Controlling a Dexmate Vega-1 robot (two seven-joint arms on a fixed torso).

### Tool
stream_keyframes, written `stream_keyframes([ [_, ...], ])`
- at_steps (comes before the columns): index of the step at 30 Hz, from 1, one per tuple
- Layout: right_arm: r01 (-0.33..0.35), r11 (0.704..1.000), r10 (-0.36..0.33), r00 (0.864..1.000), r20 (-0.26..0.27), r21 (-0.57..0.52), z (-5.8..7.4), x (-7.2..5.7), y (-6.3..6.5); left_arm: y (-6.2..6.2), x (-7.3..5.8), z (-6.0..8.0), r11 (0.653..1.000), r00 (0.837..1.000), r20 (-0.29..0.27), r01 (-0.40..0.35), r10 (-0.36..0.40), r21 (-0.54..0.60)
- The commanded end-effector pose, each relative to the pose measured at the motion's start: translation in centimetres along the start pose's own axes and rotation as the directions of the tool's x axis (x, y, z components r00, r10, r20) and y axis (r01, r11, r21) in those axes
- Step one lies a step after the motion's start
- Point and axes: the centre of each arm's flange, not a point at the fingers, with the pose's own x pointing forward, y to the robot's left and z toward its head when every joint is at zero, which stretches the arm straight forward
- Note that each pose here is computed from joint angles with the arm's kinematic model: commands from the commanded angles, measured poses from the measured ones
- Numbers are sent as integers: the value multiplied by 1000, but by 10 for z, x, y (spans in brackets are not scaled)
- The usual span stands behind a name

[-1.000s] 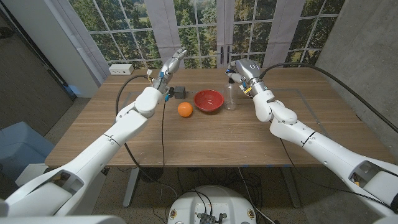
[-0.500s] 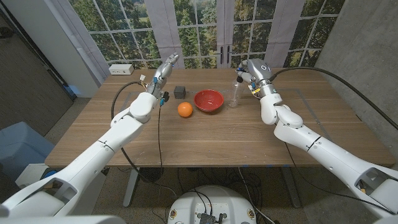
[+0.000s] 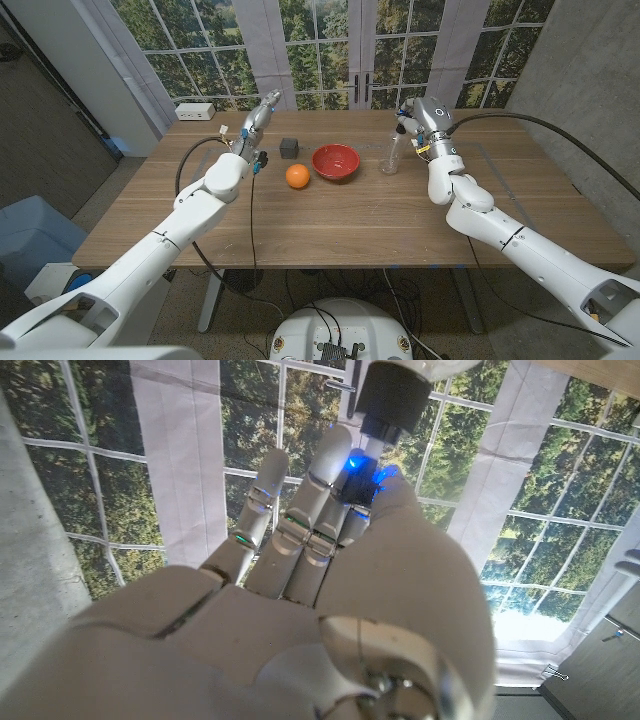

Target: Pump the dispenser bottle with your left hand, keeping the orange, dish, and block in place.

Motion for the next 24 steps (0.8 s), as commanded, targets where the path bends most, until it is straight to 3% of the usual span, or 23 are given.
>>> stream_keyframes([
  [1, 3, 1000, -4, 999, -53, -29, -12, -12, 2, 9, -12, -8, 999, 999, -29, -23, 22, -30],
  [3, 18, 997, -21, 999, -44, -80, -10, -14, 4, 9, -14, -8, 999, 999, -30, -30, 29, -29],
  [5, -3, 999, 1, 999, -37, -36, -11, -14, 5, 9, -15, -9, 999, 999, -32, -25, 24, -32],
  [7, 14, 995, -18, 999, -34, -100, -8, -15, 7, 9, -15, -9, 999, 999, -31, -26, 25, -33],
  [9, -8, 997, 5, 999, -38, -76, -9, -15, 8, 9, -16, -9, 999, 999, -29, -27, 26, -35],
  [12, 14, 996, -18, 999, -42, -92, -10, -17, 9, 10, -18, -9, 999, 999, -27, -26, 25, -37],
  [17, -50, 988, 36, 995, -97, -146, -7, -16, 10, 11, -21, -8, 999, 999, -26, -35, 34, -33],
  [19, -26, 992, 15, 997, -80, -127, -8, -18, 11, 11, -22, -7, 999, 999, -21, -33, 32, -33],
  [21, -64, 989, 49, 992, -113, -131, -6, -16, 10, 11, -23, -6, 999, 999, -19, -36, 35, -32],
  [22, -76, 991, 64, 992, -105, -113, -7, -16, 9, 11, -23, -5, 999, 999, -16, -34, 34, -31],
  [24, -53, 993, 43, 994, -103, -103, -7, -17, 8, 11, -24, -5, 999, 999, -15, -35, 35, -28],
])
